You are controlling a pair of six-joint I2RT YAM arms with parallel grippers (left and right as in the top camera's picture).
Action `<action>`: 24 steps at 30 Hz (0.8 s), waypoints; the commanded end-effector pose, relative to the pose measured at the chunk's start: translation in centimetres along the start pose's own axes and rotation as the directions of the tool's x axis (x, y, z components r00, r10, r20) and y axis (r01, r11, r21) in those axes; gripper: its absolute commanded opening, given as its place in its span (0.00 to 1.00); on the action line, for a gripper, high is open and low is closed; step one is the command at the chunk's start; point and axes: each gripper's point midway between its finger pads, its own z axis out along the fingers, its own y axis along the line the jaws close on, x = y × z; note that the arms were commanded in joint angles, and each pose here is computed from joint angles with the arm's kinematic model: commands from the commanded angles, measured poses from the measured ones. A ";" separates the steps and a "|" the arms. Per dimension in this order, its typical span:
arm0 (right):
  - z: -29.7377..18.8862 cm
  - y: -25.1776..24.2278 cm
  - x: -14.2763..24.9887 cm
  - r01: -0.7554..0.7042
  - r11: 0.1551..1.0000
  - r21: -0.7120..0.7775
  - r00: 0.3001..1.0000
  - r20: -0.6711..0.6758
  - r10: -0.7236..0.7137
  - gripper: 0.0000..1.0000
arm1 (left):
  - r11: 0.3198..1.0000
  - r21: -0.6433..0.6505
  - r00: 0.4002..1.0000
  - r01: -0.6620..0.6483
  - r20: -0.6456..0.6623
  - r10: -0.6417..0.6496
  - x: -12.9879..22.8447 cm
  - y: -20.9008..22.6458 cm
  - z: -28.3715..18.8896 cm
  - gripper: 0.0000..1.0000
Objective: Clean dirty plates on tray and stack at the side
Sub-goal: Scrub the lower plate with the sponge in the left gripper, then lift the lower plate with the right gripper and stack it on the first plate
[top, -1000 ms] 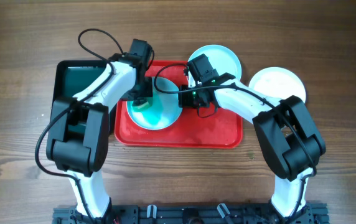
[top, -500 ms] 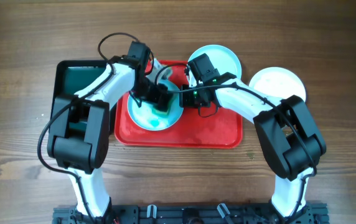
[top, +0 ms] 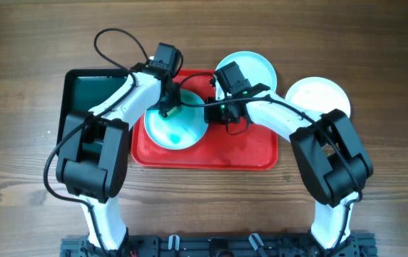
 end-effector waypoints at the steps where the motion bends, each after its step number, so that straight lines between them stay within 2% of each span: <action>1: 0.6 -0.4 0.6 -0.008 1.000 0.001 0.999 -0.035 0.008 0.04 | 0.991 -0.137 0.986 0.002 -0.163 -0.025 4.1 3.8 1.7 0.04; 4: 0.6 -0.4 0.6 -0.007 1.000 -0.002 0.999 -0.033 0.007 0.04 | 0.985 0.103 0.940 -0.139 -0.299 0.164 7.1 0.7 1.1 0.04; 6: 0.6 -0.3 0.6 -0.007 1.000 -0.004 0.999 -0.034 0.007 0.04 | 0.908 0.352 0.882 -0.225 -0.323 0.344 9.2 -2.3 -0.2 0.04; 7: 0.6 -0.3 0.6 -0.007 1.000 -0.005 0.999 -0.035 0.007 0.04 | 0.841 0.477 0.852 -0.255 -0.300 0.429 10.1 -3.9 -1.1 0.04; 9: 0.6 -0.3 0.6 -0.006 1.000 -0.007 0.999 -0.036 0.006 0.04 | 0.743 0.610 0.822 -0.274 -0.253 0.510 10.9 -5.5 -2.5 0.04; 11: 0.6 -0.3 0.6 -0.004 1.000 -0.007 0.999 -0.036 0.003 0.04 | 0.681 0.680 0.815 -0.272 -0.213 0.539 11.2 -6.6 -3.4 0.04; 15: 0.6 -0.2 0.7 0.003 1.000 -0.014 0.999 -0.039 -0.004 0.04 | 0.651 0.693 0.830 -0.310 -0.137 0.541 10.0 -7.4 -3.1 0.04; 19: 0.6 0.1 0.8 0.018 0.999 -0.029 0.999 -0.044 -0.019 0.04 | 0.649 0.668 0.868 -0.364 -0.010 0.497 6.7 -8.6 -2.2 0.04; 21: 0.6 0.1 0.8 0.018 0.999 -0.029 0.999 -0.044 -0.019 0.04 | 0.732 0.592 0.912 -0.337 0.013 0.409 4.1 -8.4 -1.1 0.04; 24: 0.6 0.1 0.8 0.017 0.999 -0.028 0.999 -0.044 -0.018 0.04 | 0.918 0.344 0.979 -0.198 0.024 0.202 0.2 -5.1 1.2 0.04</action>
